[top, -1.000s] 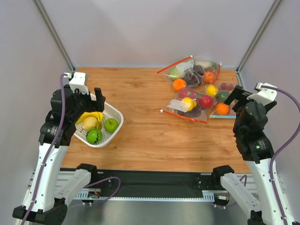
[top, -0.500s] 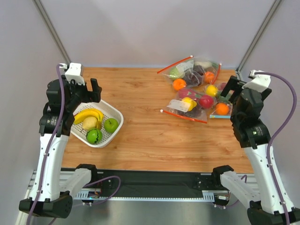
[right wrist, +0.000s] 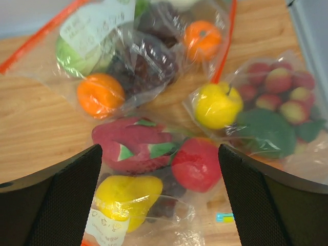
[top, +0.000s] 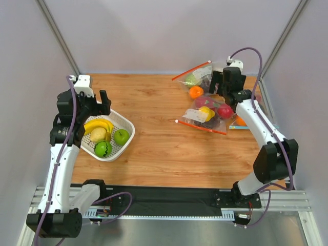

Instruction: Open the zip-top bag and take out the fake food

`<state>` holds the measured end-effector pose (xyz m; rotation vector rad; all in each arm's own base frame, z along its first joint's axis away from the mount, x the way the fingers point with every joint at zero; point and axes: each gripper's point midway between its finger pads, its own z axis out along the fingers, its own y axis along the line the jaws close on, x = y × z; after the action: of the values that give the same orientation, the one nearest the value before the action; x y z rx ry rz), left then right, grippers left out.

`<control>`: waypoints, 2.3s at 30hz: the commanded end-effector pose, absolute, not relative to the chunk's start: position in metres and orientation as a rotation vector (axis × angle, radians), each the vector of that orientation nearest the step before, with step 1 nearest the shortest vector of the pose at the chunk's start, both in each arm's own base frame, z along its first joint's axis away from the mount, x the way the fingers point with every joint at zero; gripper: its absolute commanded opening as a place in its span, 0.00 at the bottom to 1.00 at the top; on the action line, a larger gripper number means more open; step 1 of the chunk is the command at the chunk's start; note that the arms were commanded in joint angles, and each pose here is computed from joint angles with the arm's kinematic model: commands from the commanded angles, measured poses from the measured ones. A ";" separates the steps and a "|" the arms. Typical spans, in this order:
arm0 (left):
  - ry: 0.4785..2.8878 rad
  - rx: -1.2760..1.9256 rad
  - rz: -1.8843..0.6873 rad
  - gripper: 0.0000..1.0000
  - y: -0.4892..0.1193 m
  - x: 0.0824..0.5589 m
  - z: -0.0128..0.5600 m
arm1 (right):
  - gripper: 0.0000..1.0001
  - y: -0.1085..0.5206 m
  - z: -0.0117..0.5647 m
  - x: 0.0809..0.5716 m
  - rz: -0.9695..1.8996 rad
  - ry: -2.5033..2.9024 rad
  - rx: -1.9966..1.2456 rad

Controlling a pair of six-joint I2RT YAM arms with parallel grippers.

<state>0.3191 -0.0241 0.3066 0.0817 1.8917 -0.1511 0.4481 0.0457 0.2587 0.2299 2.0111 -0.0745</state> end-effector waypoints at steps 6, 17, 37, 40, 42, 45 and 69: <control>1.853 0.055 -0.136 0.99 -0.020 0.326 0.315 | 0.96 0.078 0.201 0.439 0.105 2.175 0.272; 1.865 0.053 -0.139 0.99 -0.020 0.328 0.309 | 0.95 0.105 0.124 0.399 0.194 2.332 0.313; 1.799 0.170 -0.236 0.95 -0.043 0.322 0.318 | 0.00 0.133 0.182 0.432 0.371 2.159 0.199; 1.779 0.244 -0.372 0.93 -0.079 0.320 0.319 | 0.00 0.148 0.192 0.428 0.492 2.135 0.218; 1.781 0.300 -0.471 0.92 -0.111 0.315 0.315 | 0.00 0.156 0.204 0.427 0.554 2.095 0.249; 1.764 0.321 -0.644 0.91 -0.154 0.307 0.316 | 0.00 0.165 0.209 0.423 0.614 2.068 0.276; 1.838 0.050 -1.179 0.91 -0.296 0.376 0.208 | 0.00 0.224 0.229 0.365 0.998 1.972 0.341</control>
<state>0.3660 -0.2797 0.1723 0.0414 1.9864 -1.0609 0.3660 0.2095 0.1766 0.3739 2.1287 0.8639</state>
